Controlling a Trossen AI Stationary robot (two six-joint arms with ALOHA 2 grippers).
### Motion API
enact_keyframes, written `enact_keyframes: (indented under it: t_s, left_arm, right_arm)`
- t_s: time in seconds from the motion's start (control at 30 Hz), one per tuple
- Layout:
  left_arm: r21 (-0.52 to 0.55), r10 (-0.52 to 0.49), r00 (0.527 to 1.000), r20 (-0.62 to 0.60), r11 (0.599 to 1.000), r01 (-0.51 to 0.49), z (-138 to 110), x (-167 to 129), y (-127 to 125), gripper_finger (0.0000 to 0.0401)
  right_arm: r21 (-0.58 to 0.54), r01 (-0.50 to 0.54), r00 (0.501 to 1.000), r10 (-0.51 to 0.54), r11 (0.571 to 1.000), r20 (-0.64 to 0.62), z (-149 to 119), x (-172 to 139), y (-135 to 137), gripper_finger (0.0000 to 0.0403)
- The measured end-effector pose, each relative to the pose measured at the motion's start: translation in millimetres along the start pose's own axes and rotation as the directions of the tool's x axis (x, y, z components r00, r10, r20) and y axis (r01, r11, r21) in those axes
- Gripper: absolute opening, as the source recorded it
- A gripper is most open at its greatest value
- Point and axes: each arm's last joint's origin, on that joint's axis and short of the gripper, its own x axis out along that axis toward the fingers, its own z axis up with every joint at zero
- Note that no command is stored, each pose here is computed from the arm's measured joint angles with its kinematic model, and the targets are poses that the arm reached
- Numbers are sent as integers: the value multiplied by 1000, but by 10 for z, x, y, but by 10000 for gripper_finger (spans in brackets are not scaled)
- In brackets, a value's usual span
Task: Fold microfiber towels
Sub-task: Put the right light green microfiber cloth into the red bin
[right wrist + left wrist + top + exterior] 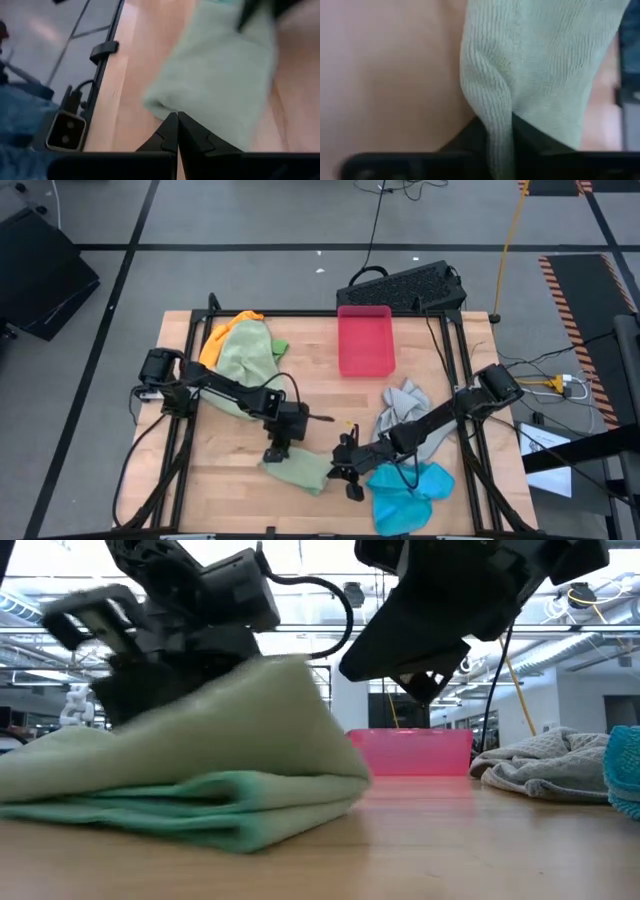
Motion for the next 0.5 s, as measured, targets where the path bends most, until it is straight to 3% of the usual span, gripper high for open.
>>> enact_keyframes:
  t_s: [0.1, 0.33, 0.5]
  left_arm:
    - [-20, -20, 1000, 0, 1000, 20, 0, -15, -10, 18]
    - [-5, 101, 989, 112, 995, -101, 34, -372, -193, 19]
    - [4, 152, 969, 197, 988, -156, 14, -676, -334, 15]
  right_arm:
    - [97, 6, 1000, -8, 995, 13, 57, -33, -36, 0]
    - [217, 5, 997, -23, 976, 78, 313, -267, -107, 9]
    - [281, 65, 990, -96, 958, 100, 467, -431, -262, 60]
